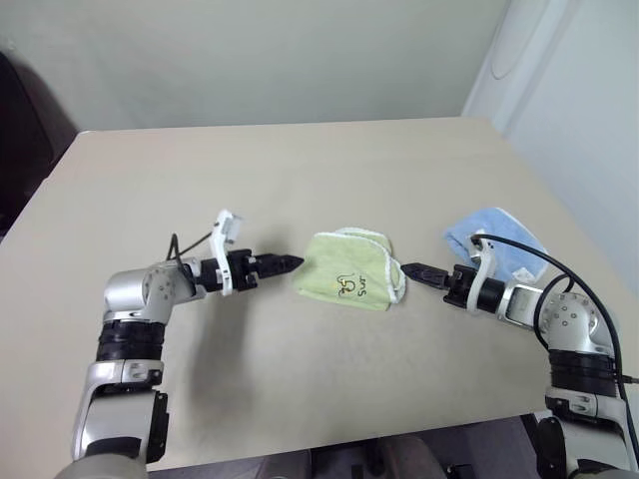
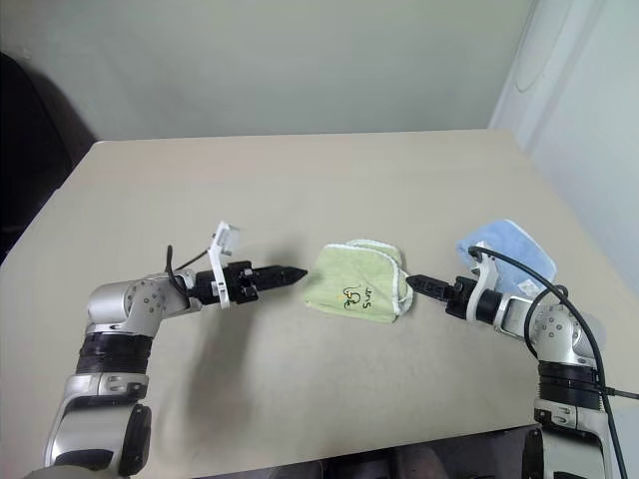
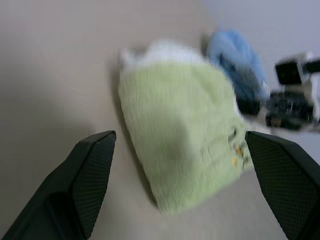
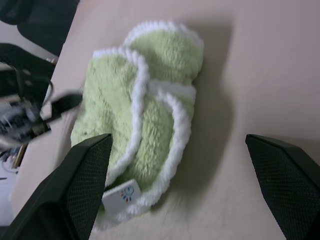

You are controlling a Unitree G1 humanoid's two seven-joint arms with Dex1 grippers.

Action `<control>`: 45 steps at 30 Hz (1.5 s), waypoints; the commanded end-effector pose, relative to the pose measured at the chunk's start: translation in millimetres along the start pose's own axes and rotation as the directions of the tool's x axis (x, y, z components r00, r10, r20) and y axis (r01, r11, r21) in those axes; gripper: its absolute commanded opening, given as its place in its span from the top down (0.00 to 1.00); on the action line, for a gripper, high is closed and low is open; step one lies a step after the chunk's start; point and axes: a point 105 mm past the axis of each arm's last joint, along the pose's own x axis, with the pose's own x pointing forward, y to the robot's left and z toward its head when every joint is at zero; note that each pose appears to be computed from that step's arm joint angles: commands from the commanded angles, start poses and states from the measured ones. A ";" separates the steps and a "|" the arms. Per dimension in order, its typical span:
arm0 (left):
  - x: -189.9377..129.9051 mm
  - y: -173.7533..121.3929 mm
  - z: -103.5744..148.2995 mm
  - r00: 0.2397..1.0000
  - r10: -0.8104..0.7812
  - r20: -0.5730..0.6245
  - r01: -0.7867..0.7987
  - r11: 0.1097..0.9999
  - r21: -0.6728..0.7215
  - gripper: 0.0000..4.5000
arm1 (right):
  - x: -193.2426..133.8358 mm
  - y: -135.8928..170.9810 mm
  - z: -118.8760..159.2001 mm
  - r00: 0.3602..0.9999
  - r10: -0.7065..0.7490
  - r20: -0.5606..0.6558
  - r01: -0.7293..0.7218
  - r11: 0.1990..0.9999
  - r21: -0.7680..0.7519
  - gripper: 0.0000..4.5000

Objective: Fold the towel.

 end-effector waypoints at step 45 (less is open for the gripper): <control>64.4 -32.1 -24.5 0.953 -0.233 -0.194 0.219 0.972 -0.090 0.04 | 3.0 7.5 26.3 0.991 -0.019 0.135 0.029 0.997 -0.070 0.00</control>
